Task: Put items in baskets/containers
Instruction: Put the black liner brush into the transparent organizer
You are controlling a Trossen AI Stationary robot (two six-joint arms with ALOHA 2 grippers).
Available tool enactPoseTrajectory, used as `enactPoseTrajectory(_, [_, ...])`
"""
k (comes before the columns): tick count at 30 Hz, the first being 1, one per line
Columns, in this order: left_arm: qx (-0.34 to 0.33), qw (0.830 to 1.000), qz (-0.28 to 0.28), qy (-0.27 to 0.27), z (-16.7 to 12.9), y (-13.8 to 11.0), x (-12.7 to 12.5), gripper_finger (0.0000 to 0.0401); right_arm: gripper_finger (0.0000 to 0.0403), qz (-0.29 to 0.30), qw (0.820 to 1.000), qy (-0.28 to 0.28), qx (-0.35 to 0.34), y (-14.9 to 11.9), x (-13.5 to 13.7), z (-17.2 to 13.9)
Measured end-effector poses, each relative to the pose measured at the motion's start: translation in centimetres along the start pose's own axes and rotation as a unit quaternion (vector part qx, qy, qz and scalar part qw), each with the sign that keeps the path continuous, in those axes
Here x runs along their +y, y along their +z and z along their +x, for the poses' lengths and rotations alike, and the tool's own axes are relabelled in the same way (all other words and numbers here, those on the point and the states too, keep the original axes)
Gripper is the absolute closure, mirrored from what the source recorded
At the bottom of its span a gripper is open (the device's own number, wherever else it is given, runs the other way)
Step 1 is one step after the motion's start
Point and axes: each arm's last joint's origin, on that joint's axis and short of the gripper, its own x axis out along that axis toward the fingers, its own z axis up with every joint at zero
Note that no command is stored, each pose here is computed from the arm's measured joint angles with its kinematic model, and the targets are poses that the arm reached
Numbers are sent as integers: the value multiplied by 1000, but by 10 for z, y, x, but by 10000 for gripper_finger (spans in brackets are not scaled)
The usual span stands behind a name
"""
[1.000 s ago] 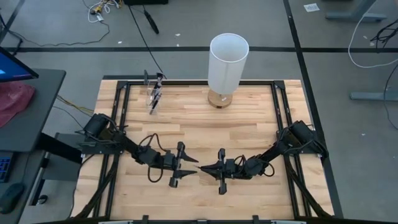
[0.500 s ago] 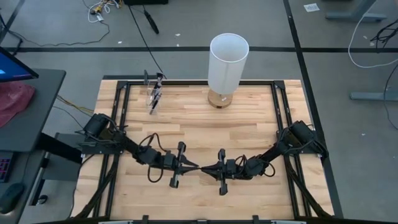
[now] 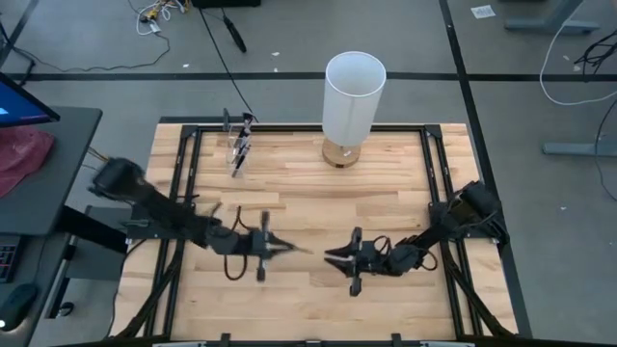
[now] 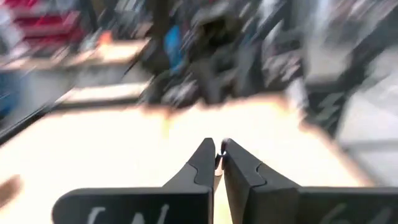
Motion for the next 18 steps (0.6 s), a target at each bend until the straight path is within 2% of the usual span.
enactPoseTrajectory(3, [94,993,19,74,-23,21,20,387,295,4,999,-44,14,1,-10,-14])
enactPoseTrajectory(6, [168,975,18,147,-48,50,48,387,285,10,997,-71,19,-3,-19,-22])
enactPoseTrajectory(13, [255,923,-1,287,-97,134,120,387,285,1,993,-108,45,-11,-33,-16])
enactPoseTrajectory(16, [288,895,21,341,-111,156,147,387,289,2,991,-121,52,-13,-38,-11])
enactPoseTrajectory(18, [306,882,33,357,-114,161,165,387,291,2,991,-120,54,-12,-39,-8])
